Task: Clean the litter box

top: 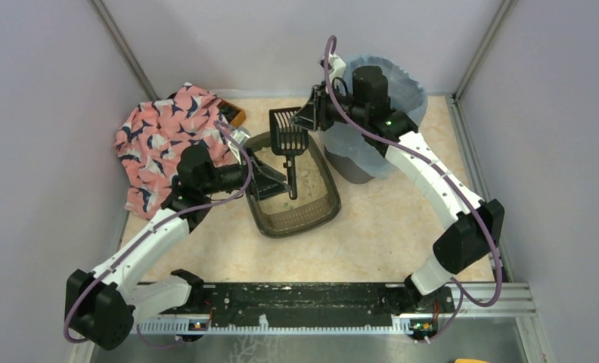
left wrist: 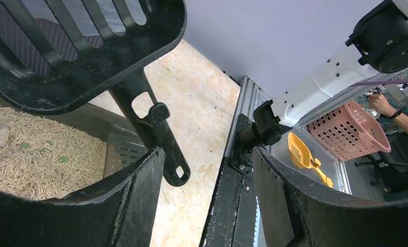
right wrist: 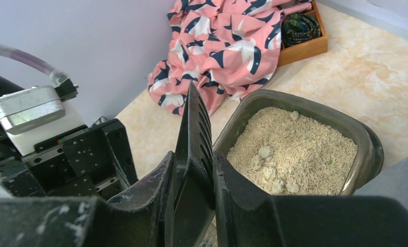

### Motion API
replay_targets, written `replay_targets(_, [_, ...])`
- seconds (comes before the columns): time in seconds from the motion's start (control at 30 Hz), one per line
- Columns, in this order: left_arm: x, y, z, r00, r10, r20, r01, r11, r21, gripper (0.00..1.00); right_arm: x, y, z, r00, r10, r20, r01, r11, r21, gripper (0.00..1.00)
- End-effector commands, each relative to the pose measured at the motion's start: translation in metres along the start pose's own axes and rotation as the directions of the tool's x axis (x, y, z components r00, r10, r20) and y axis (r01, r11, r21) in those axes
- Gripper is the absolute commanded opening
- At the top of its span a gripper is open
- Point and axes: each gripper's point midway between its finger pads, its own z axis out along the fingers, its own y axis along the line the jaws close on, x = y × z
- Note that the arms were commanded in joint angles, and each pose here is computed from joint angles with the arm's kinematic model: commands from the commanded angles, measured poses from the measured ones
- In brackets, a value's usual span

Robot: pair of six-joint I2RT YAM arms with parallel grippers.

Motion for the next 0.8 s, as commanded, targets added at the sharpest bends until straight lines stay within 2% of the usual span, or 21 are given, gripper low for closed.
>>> replay_targets(0.0, [0.003,0.001,0.000,1.000,0.029,-0.001,-0.029,0.999,0.023,0.70,-0.035,0.040,-0.024,0.993,-0.064,0.100,0.073,0.993,-0.088,0.00])
replay_targets(0.33, [0.001,0.014,0.001,0.999,0.047,0.023,-0.046,0.998,-0.042,0.70,-0.033,0.049,-0.030,0.993,-0.062,0.097,0.074,0.990,-0.118,0.00])
replay_targets(0.53, [0.006,0.002,0.007,1.000,0.005,0.007,-0.005,0.997,0.080,0.69,-0.031,0.055,-0.025,0.995,-0.040,0.094,0.055,0.985,-0.161,0.00])
replay_targets(0.77, [-0.001,-0.014,0.014,1.000,0.011,0.015,-0.013,0.983,0.181,0.53,-0.028,0.058,-0.018,0.996,-0.033,0.086,0.048,0.983,-0.175,0.00])
